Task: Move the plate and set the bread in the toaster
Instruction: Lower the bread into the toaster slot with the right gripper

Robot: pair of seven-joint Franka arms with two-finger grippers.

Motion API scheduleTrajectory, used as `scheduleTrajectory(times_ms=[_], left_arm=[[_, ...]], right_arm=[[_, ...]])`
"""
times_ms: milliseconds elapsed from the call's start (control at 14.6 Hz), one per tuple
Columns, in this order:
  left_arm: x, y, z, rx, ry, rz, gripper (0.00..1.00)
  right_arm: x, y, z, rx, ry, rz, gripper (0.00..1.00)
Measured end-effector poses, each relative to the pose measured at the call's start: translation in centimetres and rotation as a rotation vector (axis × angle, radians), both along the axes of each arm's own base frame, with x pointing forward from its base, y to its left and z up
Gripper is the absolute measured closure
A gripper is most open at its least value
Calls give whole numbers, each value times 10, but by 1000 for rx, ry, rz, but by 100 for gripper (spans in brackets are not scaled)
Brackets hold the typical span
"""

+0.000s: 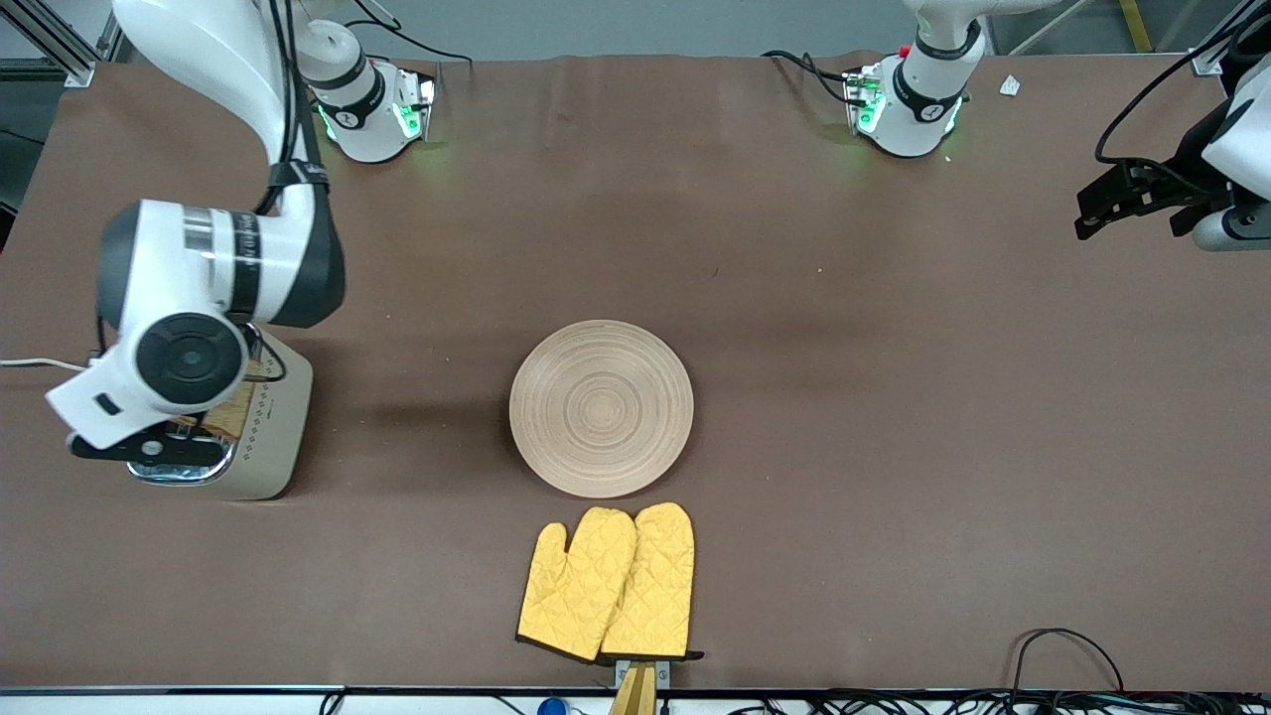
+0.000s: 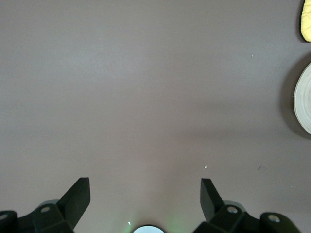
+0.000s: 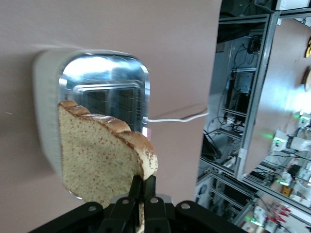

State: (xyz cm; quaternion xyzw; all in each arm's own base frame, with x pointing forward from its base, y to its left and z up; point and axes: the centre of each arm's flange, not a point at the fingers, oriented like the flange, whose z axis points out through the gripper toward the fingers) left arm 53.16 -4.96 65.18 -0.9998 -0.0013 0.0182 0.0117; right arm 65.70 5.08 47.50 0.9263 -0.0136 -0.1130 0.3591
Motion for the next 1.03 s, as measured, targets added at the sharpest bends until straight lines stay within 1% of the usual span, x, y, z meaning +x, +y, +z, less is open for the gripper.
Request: scheduleTrajectory(times_ms=[137,274,616,1026], left_arm=[[2,0,-3,0,5,0,0],[6,-1,-9,-1,15,-3,0],[10,1,-15,-2,25,1,0],[10,3,-12,-3,19,5,0]], right_arm=[[-1,-19,7,-6,29,13,95],[-1,-25,6,-9,43,15,95],[2,-25,-17,-36,75,22,95],[13,-37,-47,-59,84,32,95]])
